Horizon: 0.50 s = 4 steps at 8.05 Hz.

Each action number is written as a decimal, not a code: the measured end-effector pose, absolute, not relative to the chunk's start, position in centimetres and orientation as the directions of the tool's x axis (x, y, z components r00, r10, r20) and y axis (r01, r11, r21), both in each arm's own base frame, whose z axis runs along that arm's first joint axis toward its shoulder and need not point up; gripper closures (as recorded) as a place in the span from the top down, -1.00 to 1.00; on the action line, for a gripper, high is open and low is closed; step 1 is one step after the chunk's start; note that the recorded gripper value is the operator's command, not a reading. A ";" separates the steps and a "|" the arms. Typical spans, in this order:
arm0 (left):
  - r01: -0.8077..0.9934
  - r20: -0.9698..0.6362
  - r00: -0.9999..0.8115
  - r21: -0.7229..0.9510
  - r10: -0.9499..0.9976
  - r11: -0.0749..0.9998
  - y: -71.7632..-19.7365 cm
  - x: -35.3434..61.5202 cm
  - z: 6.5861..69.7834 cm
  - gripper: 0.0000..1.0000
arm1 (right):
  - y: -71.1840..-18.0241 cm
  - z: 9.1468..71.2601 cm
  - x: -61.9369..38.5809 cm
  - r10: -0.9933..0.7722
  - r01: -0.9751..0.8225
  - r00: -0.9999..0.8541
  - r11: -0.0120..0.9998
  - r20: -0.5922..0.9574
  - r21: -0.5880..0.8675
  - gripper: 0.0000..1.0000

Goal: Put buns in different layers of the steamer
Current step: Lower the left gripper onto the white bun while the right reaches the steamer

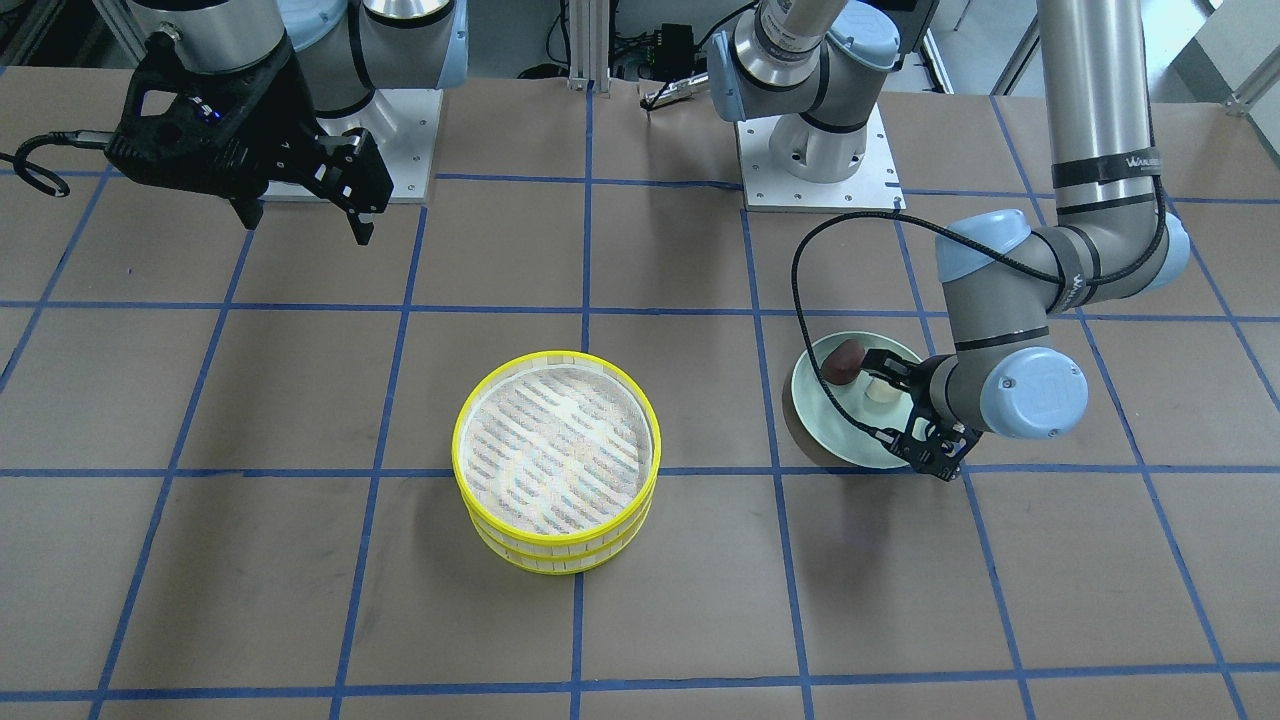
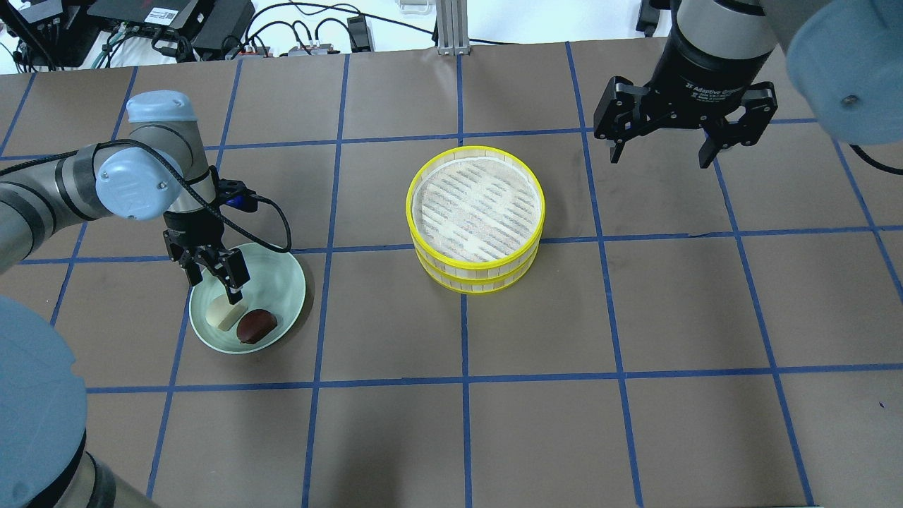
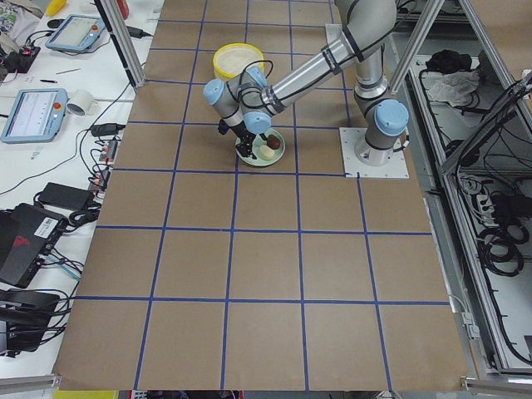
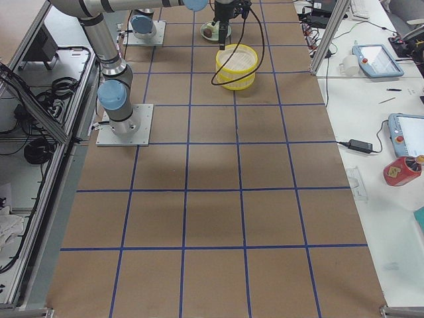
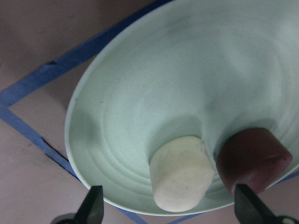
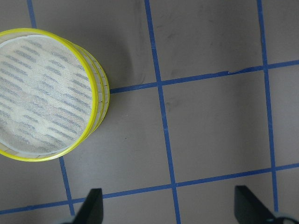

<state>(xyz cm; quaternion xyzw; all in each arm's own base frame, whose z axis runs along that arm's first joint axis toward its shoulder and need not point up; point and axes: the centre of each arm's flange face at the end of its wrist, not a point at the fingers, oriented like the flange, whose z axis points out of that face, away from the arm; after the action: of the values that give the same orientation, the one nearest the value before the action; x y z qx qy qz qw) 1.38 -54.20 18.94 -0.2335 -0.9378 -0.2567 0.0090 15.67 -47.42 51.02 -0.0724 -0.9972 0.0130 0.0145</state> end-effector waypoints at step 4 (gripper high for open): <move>0.442 0.144 -0.892 0.481 0.429 0.757 -54.3 1.4 17.9 0.66 | -47.4 51.0 15.7 0.145 0.144 -0.989 0.989 0.027 -0.028 1.00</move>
<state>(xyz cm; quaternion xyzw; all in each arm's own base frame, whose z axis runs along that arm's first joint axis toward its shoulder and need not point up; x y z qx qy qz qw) 1.35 -54.27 17.94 -0.2322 -0.9373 -0.2596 0.0124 15.67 -47.44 51.00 -0.0724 -0.9972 0.0130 0.0145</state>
